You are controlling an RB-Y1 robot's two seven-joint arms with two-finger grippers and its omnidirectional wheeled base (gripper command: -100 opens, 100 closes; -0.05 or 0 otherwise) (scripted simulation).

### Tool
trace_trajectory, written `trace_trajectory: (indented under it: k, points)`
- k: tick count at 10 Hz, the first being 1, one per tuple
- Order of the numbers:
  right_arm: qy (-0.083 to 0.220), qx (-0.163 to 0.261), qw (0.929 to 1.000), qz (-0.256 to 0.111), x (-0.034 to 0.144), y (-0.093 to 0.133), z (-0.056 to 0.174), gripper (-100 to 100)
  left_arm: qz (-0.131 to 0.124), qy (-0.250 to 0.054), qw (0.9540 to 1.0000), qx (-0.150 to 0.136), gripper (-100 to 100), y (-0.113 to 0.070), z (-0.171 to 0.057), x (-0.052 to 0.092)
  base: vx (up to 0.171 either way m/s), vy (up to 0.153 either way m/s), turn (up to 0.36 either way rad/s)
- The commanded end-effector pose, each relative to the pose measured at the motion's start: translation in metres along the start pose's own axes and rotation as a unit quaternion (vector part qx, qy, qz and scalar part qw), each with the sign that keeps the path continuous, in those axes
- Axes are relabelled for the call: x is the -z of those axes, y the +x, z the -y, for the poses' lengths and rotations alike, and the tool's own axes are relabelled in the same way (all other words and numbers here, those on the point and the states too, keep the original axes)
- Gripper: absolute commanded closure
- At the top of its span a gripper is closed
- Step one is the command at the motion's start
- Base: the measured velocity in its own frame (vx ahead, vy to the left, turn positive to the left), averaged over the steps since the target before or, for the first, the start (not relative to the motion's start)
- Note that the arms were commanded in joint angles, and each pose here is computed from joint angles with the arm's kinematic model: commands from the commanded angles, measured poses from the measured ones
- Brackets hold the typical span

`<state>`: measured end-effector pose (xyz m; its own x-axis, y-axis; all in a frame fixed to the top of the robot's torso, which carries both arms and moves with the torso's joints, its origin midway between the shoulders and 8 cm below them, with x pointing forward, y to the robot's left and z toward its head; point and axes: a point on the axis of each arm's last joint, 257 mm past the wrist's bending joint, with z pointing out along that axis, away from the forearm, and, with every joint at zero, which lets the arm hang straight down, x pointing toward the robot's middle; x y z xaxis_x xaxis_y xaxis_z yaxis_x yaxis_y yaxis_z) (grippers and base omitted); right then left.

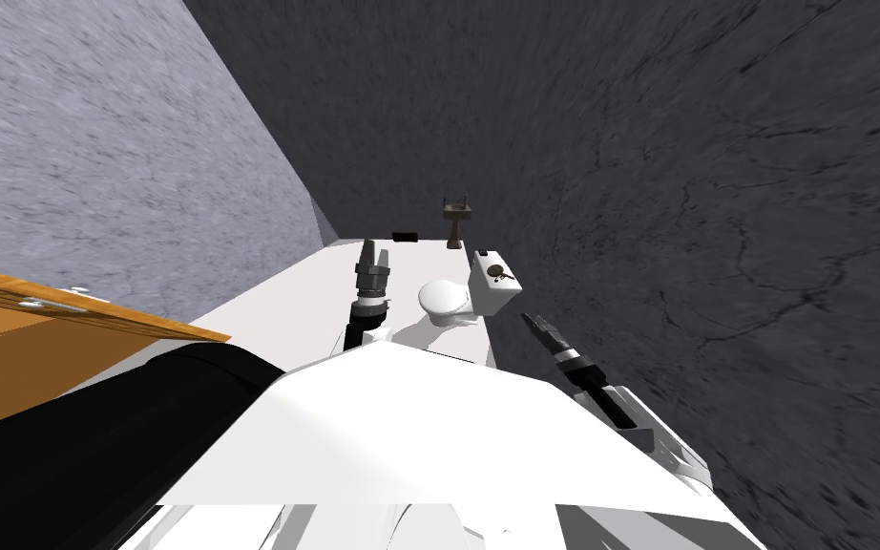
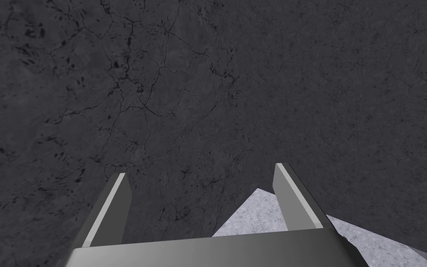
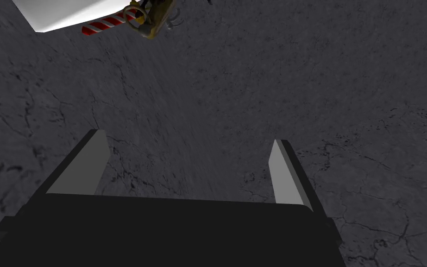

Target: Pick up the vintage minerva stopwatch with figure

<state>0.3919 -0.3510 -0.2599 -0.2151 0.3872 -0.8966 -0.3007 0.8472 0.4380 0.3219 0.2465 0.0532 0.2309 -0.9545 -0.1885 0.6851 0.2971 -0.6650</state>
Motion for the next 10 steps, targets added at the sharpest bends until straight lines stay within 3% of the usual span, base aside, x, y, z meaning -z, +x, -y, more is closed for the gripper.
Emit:
trace_trajectory:
  k: [1,3,4,5,6,8,9,10]
  points:
    - [0.011,0.018,0.9997,-0.016,0.005,0.005,0.014,-100,0.0,0.0,1.0,0.0,0,0.0,0.0,0.0,0.001,0.056,0.007]
    - [0.039,0.088,0.9929,-0.07,0.023,0.018,0.054,-100,0.0,0.0,1.0,0.0,0,0.0,0.0,0.0,0.004,0.098,0.051]
    - [0.044,0.097,0.9913,-0.077,0.027,0.016,0.062,-100,0.0,0.0,1.0,0.0,0,0.0,0.0,0.0,0.01,0.104,0.022]
    - [0.059,0.132,0.9839,-0.105,0.039,0.019,0.084,-100,0.0,0.0,1.0,0.0,0,0.0,0.0,0.0,0.011,0.111,0.064]
    - [0.06,0.136,0.9829,-0.108,0.04,0.017,0.086,-100,0.0,0.0,1.0,0.0,0,0.0,0.0,0.0,0.016,0.077,0.027]
    - [0.083,0.207,0.9617,-0.159,0.063,0.016,0.125,-100,0.0,0.0,1.0,0.0,0,0.0,0.0,0.0,0.048,0.099,0.102]
    - [0.09,0.215,0.958,-0.167,0.069,0.012,0.134,-100,0.0,0.0,1.0,0.0,0,0.0,0.0,0.0,0.054,0.093,0.025]
    - [0.103,0.247,0.9439,-0.193,0.083,0.009,0.154,-100,0.0,0.0,1.0,0.0,0,0.0,0.0,0.0,0.047,0.103,0.06]
